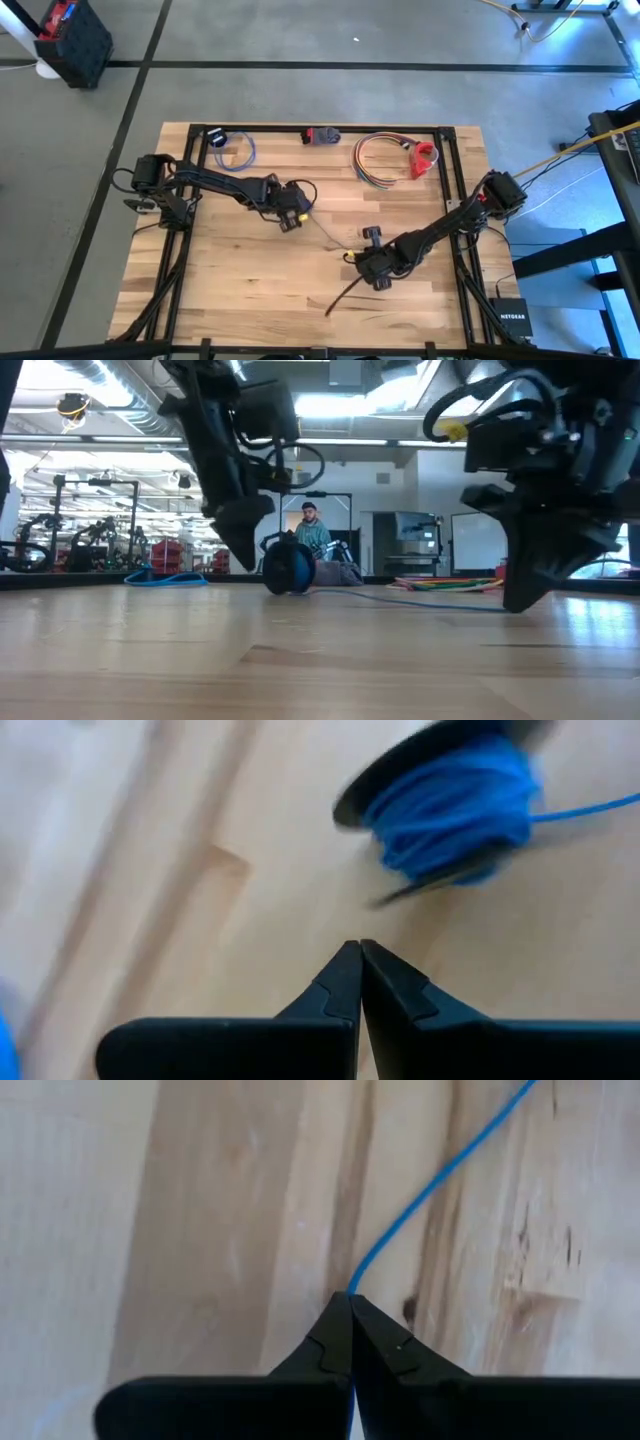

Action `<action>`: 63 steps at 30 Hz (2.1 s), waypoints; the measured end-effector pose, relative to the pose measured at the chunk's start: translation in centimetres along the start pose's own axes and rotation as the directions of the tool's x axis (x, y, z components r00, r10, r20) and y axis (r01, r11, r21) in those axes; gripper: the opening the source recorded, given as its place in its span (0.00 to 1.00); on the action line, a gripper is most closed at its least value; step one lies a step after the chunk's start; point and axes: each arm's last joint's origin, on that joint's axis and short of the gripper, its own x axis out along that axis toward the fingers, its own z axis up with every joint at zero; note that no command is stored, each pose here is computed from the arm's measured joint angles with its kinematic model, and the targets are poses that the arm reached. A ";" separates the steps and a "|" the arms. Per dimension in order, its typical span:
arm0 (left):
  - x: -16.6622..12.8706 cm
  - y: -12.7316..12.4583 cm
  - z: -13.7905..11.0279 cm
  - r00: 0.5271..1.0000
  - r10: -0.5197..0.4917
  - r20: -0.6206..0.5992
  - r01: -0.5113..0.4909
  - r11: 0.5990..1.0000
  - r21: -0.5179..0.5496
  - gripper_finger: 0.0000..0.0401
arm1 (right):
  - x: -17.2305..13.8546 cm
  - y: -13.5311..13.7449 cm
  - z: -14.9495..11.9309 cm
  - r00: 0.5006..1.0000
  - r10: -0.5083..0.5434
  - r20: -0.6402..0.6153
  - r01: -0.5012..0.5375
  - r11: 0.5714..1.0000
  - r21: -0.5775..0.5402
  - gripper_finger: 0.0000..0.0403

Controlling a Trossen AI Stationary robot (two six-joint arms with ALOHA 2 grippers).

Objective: Coil cords
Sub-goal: Uncoil the blue wire from the black spool

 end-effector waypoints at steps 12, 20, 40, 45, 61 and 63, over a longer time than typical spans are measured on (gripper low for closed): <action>-1.0 -1.0 0.4 0.999 -0.010 0.036 0.007 0.998 0.067 0.01 | -0.9 -0.5 0.0 0.999 -0.032 0.007 0.032 0.999 0.019 0.00; -3.2 -2.2 1.7 0.992 -0.081 0.096 0.067 0.988 0.136 0.01 | -1.0 -0.5 0.0 0.999 -0.034 0.009 0.034 0.999 0.020 0.02; -2.5 0.6 1.8 0.998 0.060 0.034 -0.063 0.995 0.083 0.01 | -1.0 -0.5 0.1 0.999 -0.036 0.020 0.035 0.999 0.032 0.01; -4.2 -0.3 1.6 0.996 0.011 0.085 -0.024 0.989 0.149 0.01 | -1.0 -0.5 0.1 0.999 -0.036 0.020 0.035 0.999 0.033 0.01; -3.4 0.3 2.9 0.990 -0.062 0.128 0.036 0.980 0.196 0.01 | -1.0 -0.5 0.2 0.999 -0.033 0.033 0.031 0.999 0.039 0.01; -2.8 0.4 2.9 0.991 -0.073 0.109 0.051 0.980 0.194 0.03 | -0.9 -0.5 0.1 0.999 -0.031 0.039 0.030 0.999 0.041 0.01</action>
